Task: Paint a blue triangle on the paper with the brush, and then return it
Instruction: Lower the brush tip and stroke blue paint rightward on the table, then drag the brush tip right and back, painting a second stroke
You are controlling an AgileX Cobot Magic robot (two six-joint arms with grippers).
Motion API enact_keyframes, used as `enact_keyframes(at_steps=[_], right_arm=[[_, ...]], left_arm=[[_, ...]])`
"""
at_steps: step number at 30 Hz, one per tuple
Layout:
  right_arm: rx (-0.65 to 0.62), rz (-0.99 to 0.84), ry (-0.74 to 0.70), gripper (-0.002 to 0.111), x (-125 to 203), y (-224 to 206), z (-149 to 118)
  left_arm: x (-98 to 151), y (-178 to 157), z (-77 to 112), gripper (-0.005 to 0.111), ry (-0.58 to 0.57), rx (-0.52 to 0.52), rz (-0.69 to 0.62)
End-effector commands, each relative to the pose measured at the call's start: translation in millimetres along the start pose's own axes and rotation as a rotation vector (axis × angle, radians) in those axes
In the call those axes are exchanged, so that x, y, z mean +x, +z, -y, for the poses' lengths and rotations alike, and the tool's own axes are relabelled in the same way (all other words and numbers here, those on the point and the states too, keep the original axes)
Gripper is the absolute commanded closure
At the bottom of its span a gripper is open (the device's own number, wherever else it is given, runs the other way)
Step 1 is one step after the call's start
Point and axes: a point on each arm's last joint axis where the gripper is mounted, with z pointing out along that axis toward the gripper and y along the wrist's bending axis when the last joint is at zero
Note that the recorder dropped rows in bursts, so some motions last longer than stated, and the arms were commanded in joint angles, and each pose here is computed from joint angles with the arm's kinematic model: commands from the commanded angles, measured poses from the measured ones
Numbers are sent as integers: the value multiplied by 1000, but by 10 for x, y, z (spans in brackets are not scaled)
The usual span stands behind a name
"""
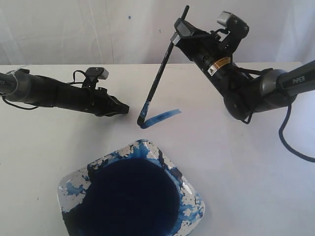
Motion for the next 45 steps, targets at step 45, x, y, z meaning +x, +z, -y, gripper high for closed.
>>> enact_keyframes(at_steps=[45], right_arm=[[230, -514, -257, 108, -654, -128, -493]], left_arm=[[-12, 10, 24, 107, -11, 15, 7]])
